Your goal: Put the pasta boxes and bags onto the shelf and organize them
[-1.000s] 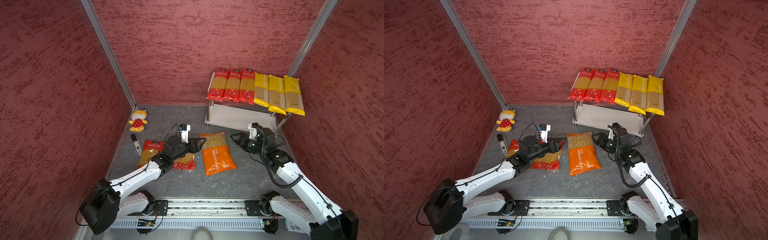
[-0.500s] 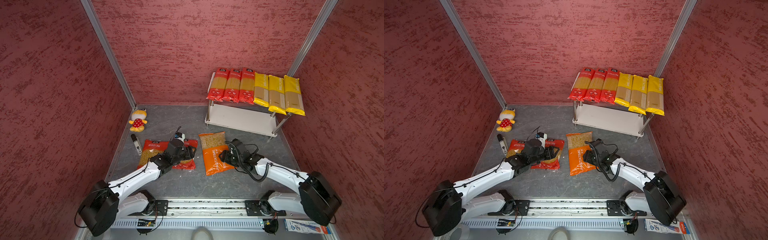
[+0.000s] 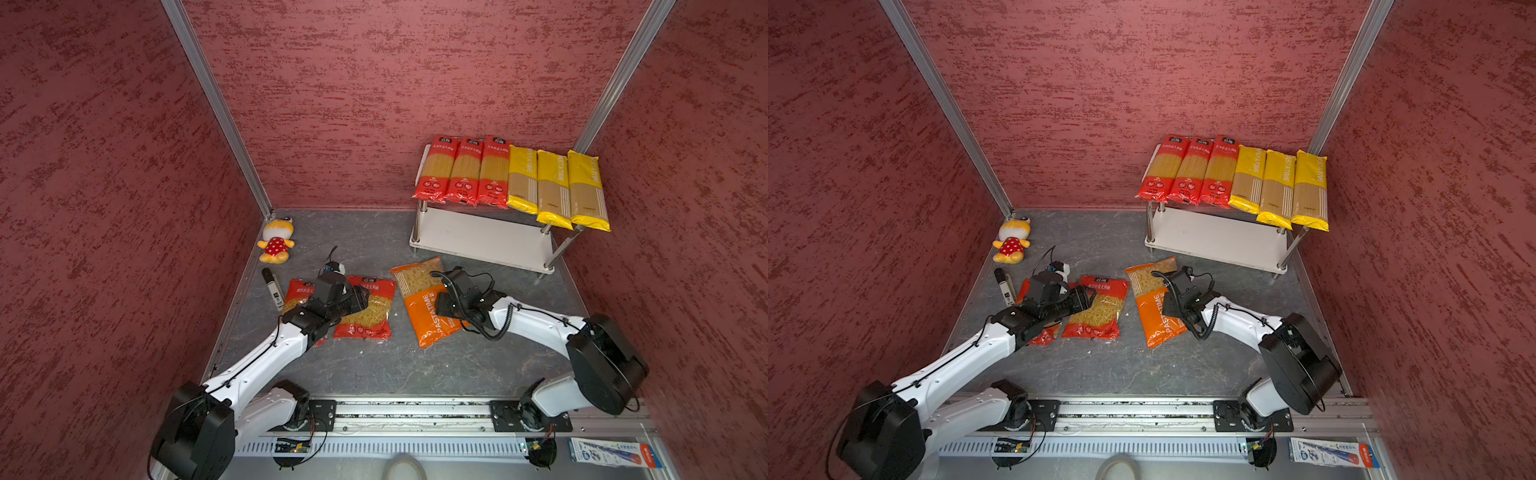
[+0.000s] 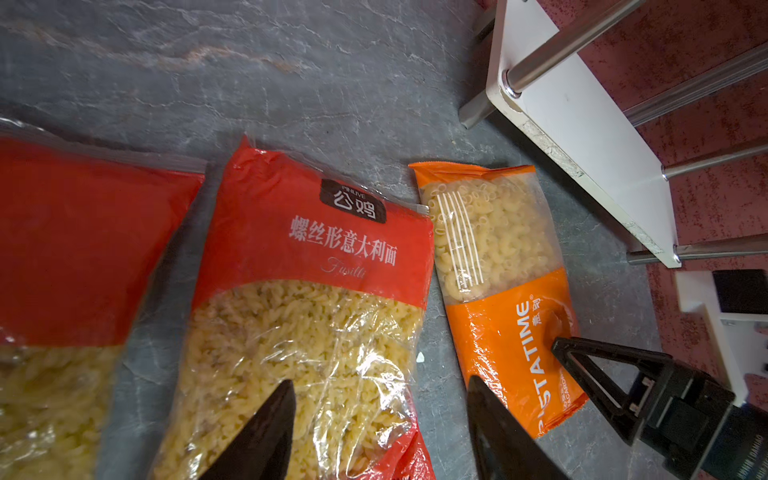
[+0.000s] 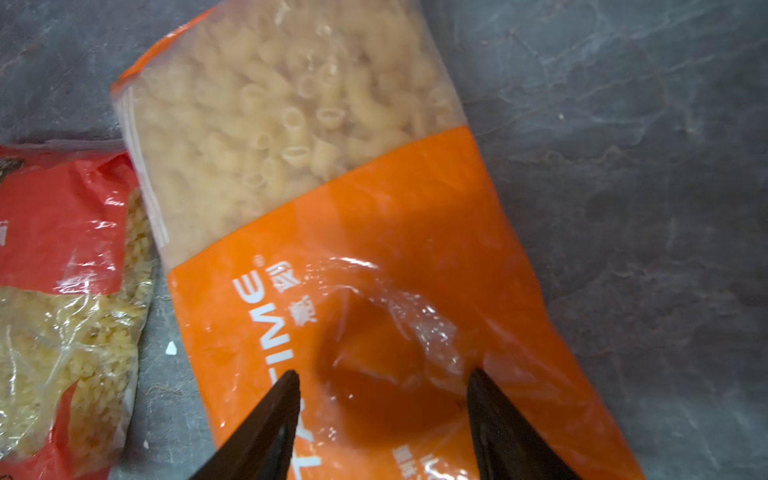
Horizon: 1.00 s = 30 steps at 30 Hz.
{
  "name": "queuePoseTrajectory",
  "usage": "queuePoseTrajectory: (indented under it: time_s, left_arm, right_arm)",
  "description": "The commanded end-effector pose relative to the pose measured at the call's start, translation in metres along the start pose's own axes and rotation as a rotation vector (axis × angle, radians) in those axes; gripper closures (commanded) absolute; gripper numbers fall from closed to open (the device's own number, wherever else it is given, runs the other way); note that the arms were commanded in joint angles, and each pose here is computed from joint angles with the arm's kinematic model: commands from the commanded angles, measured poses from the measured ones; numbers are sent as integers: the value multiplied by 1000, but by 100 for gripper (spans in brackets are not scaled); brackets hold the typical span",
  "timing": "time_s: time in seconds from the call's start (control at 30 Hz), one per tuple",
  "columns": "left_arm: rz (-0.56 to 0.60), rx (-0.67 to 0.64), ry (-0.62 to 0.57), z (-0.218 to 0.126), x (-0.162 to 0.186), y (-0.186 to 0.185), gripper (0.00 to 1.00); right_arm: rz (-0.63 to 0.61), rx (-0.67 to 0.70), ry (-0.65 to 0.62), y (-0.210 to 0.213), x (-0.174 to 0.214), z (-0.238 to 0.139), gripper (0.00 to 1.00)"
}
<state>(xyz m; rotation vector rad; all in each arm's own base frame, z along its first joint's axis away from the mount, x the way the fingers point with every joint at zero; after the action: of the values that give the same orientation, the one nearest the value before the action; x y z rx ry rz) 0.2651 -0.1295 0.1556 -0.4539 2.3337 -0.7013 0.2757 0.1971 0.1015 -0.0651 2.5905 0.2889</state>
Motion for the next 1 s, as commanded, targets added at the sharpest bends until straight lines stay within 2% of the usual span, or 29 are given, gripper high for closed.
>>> queuePoseTrajectory:
  time_s: [0.0,0.23,0.37,0.6,0.8,0.9,0.97]
  left_arm:
    - [-7,5,-17,-4,-11,4,35]
    - [-74,-27,-20,0,-13,19,32]
    - [-76,-64,-30,-2,-10,28,27]
    - [-84,-91,-52,-3,-11,37,22]
    - [-103,-90,-57,-3,-16,39,20]
    - [-129,-85,-56,-2,-18,43,19]
    - [-155,-75,-49,-1,-18,45,19]
  right_arm:
    - [-93,65,-30,13,-7,-12,35]
    - [-112,-82,-18,73,-20,13,35]
    - [-126,-76,-10,78,-23,27,34]
    - [-101,10,67,26,3,41,34]
    - [-35,121,114,-40,28,24,34]
    - [-13,128,89,-44,22,4,34]
    - [12,48,61,-27,12,-12,35]
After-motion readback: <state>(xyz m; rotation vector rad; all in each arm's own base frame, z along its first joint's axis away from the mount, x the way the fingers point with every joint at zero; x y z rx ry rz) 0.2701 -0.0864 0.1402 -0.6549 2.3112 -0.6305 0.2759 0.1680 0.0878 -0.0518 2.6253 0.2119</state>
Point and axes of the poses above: each gripper's point midway between its finger pads, its own z axis out along the fingers, its own y axis along the line the jaws close on, x = y × z, the point moved 4 cm from there along -z, back along the fingers, and after that the axes turned 8 degrees about -z, right-handed, at the moved point
